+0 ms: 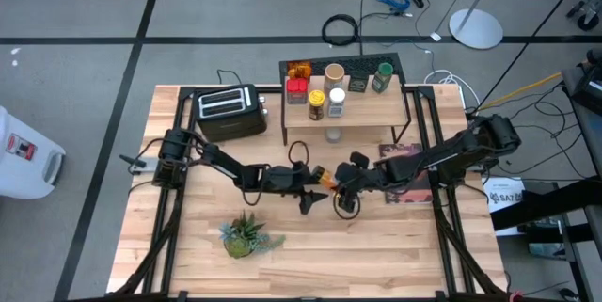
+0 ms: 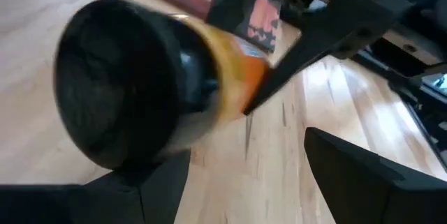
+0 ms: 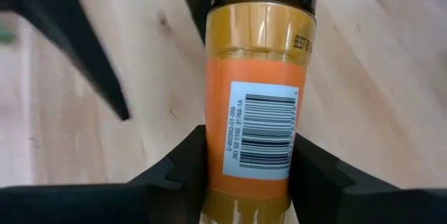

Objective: Shelf spices
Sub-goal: Put the orange seasoning bottle on the shelf

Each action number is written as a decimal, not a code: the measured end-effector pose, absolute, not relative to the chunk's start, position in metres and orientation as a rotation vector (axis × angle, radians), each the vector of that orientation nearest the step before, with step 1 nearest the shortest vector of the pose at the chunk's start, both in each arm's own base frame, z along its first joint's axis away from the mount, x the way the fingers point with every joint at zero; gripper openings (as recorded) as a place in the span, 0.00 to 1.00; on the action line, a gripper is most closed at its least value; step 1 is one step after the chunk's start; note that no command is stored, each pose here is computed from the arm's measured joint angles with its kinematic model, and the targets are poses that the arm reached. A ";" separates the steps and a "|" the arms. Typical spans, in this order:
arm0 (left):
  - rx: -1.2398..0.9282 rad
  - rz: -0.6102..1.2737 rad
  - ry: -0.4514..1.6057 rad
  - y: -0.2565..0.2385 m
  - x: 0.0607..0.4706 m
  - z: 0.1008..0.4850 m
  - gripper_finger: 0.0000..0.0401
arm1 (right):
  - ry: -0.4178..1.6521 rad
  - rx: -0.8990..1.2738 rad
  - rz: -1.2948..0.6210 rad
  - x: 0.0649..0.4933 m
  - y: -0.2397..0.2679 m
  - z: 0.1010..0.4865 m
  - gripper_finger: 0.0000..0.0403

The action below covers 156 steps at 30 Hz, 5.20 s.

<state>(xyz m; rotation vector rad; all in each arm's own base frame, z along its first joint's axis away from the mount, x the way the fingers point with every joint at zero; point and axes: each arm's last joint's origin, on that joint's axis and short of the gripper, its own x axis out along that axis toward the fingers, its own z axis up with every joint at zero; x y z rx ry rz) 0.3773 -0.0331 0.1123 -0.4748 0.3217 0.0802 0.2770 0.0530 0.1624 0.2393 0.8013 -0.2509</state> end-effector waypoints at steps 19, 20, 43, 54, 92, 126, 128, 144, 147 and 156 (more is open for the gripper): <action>-0.280 -0.001 -0.053 -0.031 0.382 0.148 0.72 | 0.506 0.221 -0.133 0.243 0.053 0.245 0.37; -0.271 -0.003 -0.066 -0.032 0.381 0.150 0.72 | 0.503 0.218 -0.133 0.242 0.053 0.246 0.37; -0.138 -0.063 -0.358 -0.030 0.362 0.170 0.72 | 0.379 0.133 -0.077 0.243 0.054 0.260 0.37; -0.086 -0.089 -0.379 -0.030 0.381 0.188 0.72 | 0.296 0.117 -0.057 0.245 0.055 0.268 0.37; 0.121 -0.136 -0.400 -0.034 0.369 0.244 0.42 | 0.295 0.060 -0.051 0.222 0.056 0.282 0.66; 0.138 -0.061 0.167 -0.009 0.372 0.307 0.42 | 0.603 -0.228 -0.072 0.225 0.039 0.442 0.67; 0.138 -0.061 0.164 -0.009 0.372 0.308 0.42 | 0.653 -0.230 -0.063 0.234 0.037 0.448 0.67; 0.140 -0.045 0.178 -0.008 0.372 0.307 0.42 | 0.917 -0.218 0.001 0.290 0.022 0.458 0.67; 0.146 -0.033 0.188 -0.008 0.372 0.306 0.42 | 0.940 -0.211 0.005 0.295 0.019 0.454 0.67; 0.148 -0.032 0.193 -0.008 0.372 0.305 0.42 | 0.924 -0.187 0.022 0.298 0.014 0.454 0.67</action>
